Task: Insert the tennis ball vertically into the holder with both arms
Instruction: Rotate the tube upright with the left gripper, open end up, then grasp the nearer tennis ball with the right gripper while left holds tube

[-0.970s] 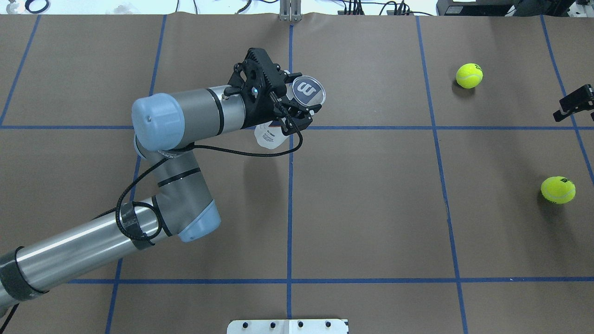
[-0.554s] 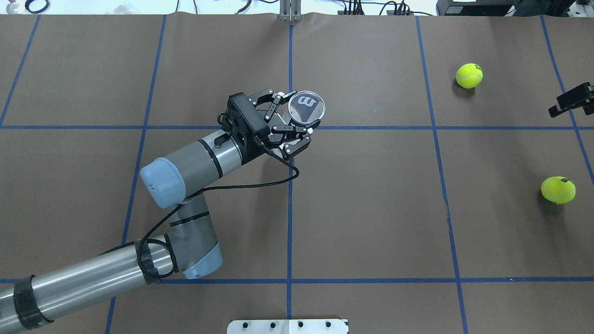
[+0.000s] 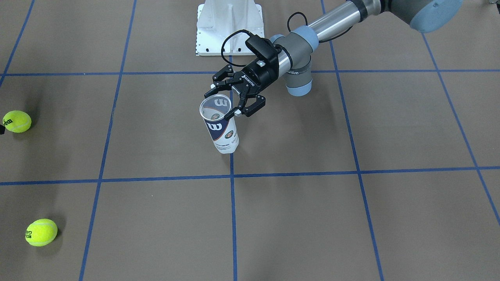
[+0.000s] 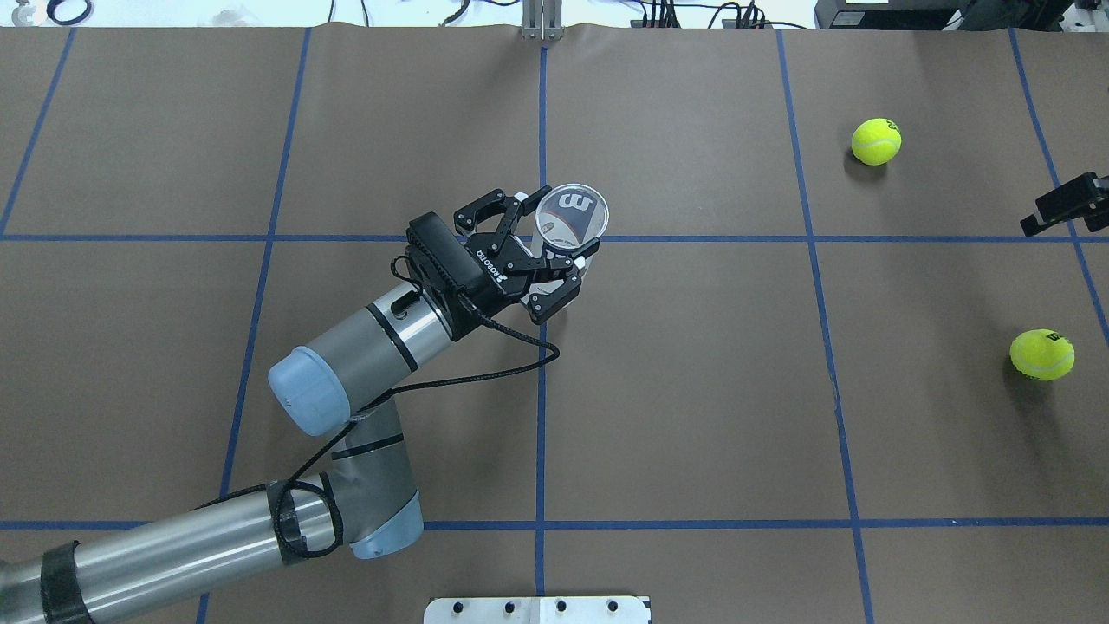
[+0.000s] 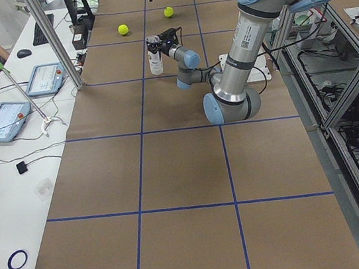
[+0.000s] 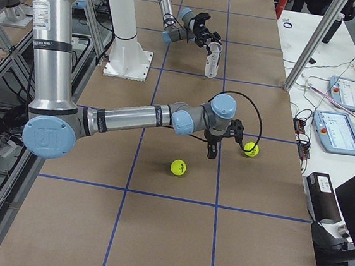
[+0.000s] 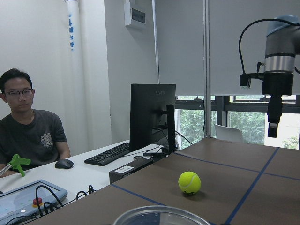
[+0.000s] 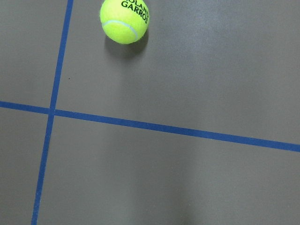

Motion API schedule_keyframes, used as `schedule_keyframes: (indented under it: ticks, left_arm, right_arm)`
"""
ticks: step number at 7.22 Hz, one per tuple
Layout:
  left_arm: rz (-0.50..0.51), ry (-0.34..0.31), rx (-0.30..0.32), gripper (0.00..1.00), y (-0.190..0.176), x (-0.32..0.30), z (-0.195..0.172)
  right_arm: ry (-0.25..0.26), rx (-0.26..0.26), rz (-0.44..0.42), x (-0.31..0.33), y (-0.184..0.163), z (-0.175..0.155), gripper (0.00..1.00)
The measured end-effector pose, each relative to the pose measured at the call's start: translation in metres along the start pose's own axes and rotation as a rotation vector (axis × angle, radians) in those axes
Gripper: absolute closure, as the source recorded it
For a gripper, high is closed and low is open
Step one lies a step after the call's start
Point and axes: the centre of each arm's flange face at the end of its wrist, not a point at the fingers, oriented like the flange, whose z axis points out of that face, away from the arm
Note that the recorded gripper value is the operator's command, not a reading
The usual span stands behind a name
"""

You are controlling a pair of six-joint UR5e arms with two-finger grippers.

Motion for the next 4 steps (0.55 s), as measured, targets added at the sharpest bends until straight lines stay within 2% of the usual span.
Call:
schedule_keyframes:
  ticks: [3, 4]
  left_arm:
    - [-0.015, 0.004, 0.015, 0.35, -0.005, 0.008, 0.002]
    - [-0.017, 0.005, 0.018, 0.35, -0.006, 0.009, 0.002]
  right_arm:
    - [0.055, -0.095, 0.026, 0.028, 0.051, 0.041, 0.01]
    - [0.101, -0.119, 0.009, 0.025, 0.058, 0.058, 0.01]
